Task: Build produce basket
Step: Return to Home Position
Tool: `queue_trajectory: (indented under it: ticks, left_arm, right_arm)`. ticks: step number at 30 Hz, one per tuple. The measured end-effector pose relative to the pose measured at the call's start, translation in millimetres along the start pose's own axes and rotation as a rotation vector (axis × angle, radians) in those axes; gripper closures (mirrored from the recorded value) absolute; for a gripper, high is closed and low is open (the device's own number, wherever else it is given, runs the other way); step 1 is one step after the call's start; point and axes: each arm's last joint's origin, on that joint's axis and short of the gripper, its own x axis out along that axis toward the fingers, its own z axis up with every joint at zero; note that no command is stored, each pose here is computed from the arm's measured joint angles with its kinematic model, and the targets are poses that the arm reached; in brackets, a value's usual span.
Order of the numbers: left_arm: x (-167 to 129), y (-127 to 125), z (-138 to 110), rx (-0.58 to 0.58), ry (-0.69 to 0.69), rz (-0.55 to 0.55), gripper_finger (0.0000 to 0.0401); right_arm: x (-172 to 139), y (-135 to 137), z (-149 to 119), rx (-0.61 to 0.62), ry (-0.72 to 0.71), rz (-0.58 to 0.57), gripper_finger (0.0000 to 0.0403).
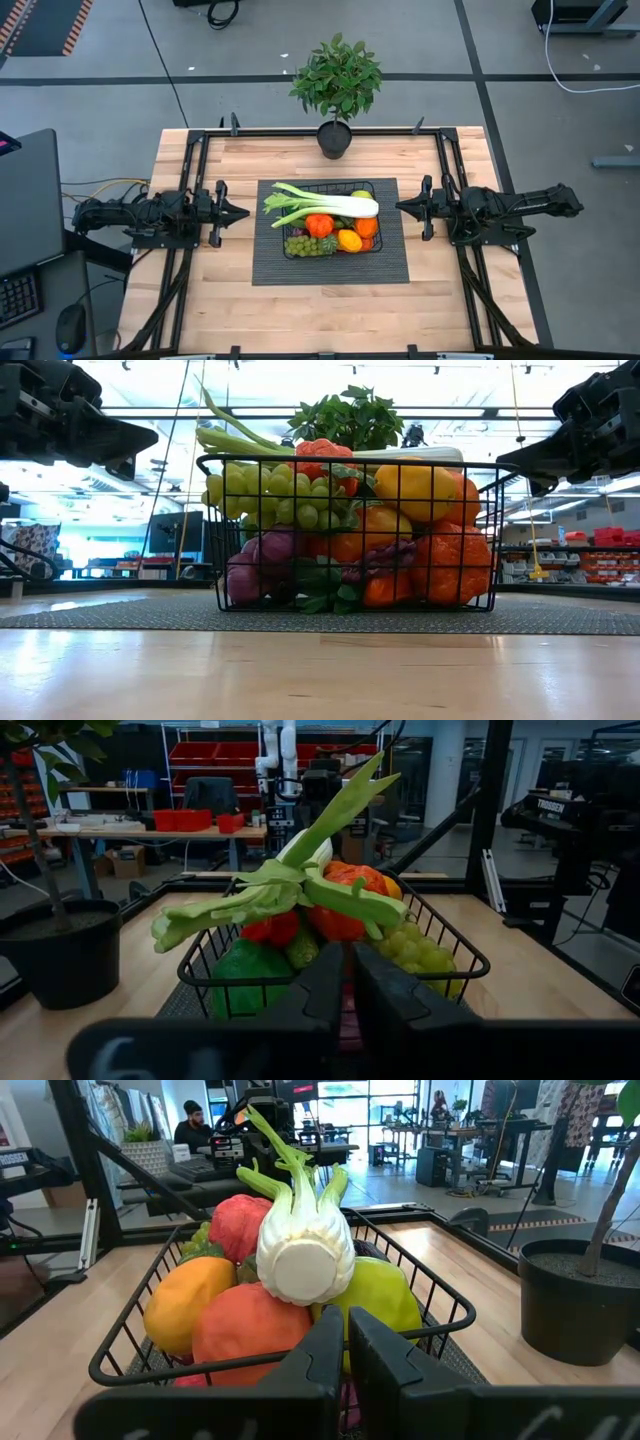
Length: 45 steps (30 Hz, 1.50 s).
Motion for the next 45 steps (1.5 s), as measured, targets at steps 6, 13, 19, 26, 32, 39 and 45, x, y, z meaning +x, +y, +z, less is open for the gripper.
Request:
queue_trajectory:
  ticks: [6,13,19,26,32,39,45]
  left_arm:
    - [0.0,0.0,0.0,0.0,0.0,0.0,0.037]
    - [0.0,0.0,0.0,0.0,0.0,0.0,0.0375]
    - [0.0,0.0,0.0,0.0,0.0,0.0,0.0366]
    - [0.0,0.0,0.0,0.0,0.0,0.0,0.0371]
    - [0.0,0.0,0.0,0.0,0.0,0.0,0.0374]
    - [0.0,0.0,0.0,0.0,0.0,0.0,0.0365]
    - [0.0,0.0,0.0,0.0,0.0,0.0,0.0374]
  right_arm:
    - [0.0,0.0,0.0,0.0,0.0,0.0,0.0376]
    - [0.0,0.0,0.0,0.0,0.0,0.0,0.0376]
    - [0.0,0.0,0.0,0.0,0.0,0.0,0.0376]
    - [0.0,0.0,0.0,0.0,0.0,0.0,0.0376]
    - [0.0,0.0,0.0,0.0,0.0,0.0,0.0376]
    - [0.0,0.0,0.0,0.0,0.0,0.0,0.0376]
    - [0.0,0.0,0.0,0.0,0.0,0.0,0.0376]
